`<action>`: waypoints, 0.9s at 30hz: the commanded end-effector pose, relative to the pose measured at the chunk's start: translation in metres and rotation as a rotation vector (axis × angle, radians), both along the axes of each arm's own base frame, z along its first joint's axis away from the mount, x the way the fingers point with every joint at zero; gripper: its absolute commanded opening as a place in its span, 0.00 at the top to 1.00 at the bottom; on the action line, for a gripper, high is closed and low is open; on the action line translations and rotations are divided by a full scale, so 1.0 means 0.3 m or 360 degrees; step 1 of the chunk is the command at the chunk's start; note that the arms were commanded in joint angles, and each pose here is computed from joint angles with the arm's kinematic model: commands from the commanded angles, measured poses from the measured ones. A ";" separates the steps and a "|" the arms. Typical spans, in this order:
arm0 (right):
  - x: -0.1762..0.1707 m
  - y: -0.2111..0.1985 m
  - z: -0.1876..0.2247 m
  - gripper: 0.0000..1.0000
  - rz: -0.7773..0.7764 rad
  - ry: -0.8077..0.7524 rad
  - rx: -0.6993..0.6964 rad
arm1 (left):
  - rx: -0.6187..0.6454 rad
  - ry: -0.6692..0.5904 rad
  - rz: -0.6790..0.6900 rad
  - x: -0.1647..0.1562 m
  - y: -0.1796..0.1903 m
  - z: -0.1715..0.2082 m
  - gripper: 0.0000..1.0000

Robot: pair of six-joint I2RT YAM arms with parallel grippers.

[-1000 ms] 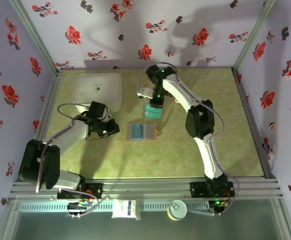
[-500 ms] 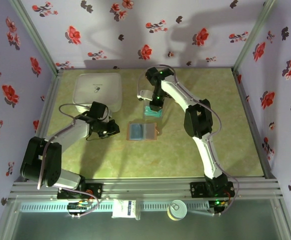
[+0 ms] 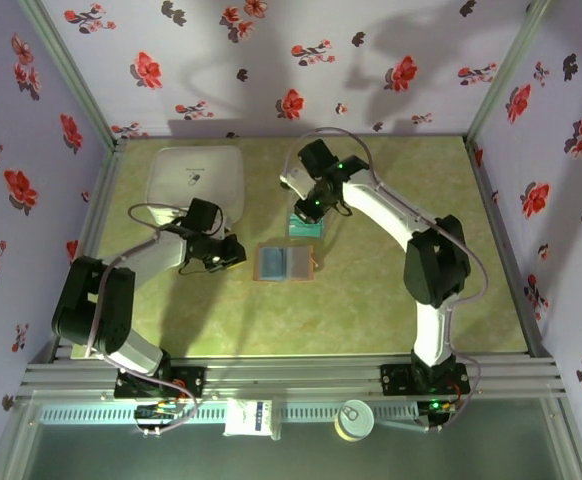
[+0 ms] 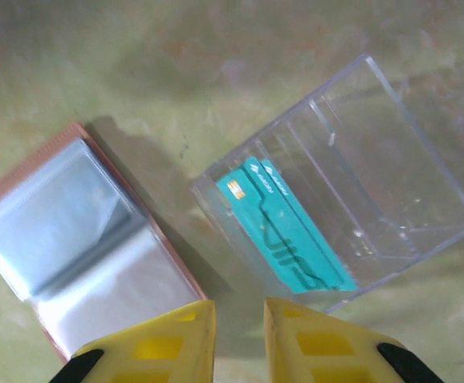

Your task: Take the credit cards out of the card holder

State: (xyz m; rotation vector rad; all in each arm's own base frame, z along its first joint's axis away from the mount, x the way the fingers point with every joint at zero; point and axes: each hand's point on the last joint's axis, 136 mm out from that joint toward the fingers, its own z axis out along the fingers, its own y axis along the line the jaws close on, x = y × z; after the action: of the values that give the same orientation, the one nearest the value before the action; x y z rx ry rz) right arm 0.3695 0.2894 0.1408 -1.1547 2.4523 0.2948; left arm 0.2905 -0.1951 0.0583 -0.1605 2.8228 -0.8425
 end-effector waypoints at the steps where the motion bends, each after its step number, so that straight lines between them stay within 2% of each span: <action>1: 0.021 0.043 0.019 0.76 -0.0500 0.0007 0.0276 | -0.0049 -0.0021 -0.0065 0.020 -0.055 0.007 0.91; 5: -0.056 0.054 -0.045 0.77 -0.0844 0.0230 0.0485 | -0.0047 -0.0007 -0.0111 0.015 -0.093 -0.015 0.94; 11: -0.159 0.124 -0.134 0.78 -0.1070 0.0586 0.0778 | -0.0023 0.0013 -0.0141 0.009 -0.118 -0.053 0.97; 14: -0.191 0.149 -0.168 0.78 -0.1103 0.0710 0.0793 | -0.0008 0.0027 -0.0149 0.007 -0.120 -0.070 0.97; 20: -0.211 0.193 -0.177 0.70 -0.1082 0.0799 0.0832 | 0.0015 0.0039 -0.0145 0.009 -0.114 -0.089 0.98; 27: -0.224 0.247 -0.217 0.70 -0.1065 0.0905 0.0817 | 0.0065 0.0084 -0.0138 -0.009 -0.095 -0.120 0.99</action>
State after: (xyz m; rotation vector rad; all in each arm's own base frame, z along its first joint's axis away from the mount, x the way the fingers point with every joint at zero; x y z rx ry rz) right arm 0.3052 0.3495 0.0780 -0.0132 2.7673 1.0151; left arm 0.2858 -0.2241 0.0226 -0.0688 2.9076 -0.8385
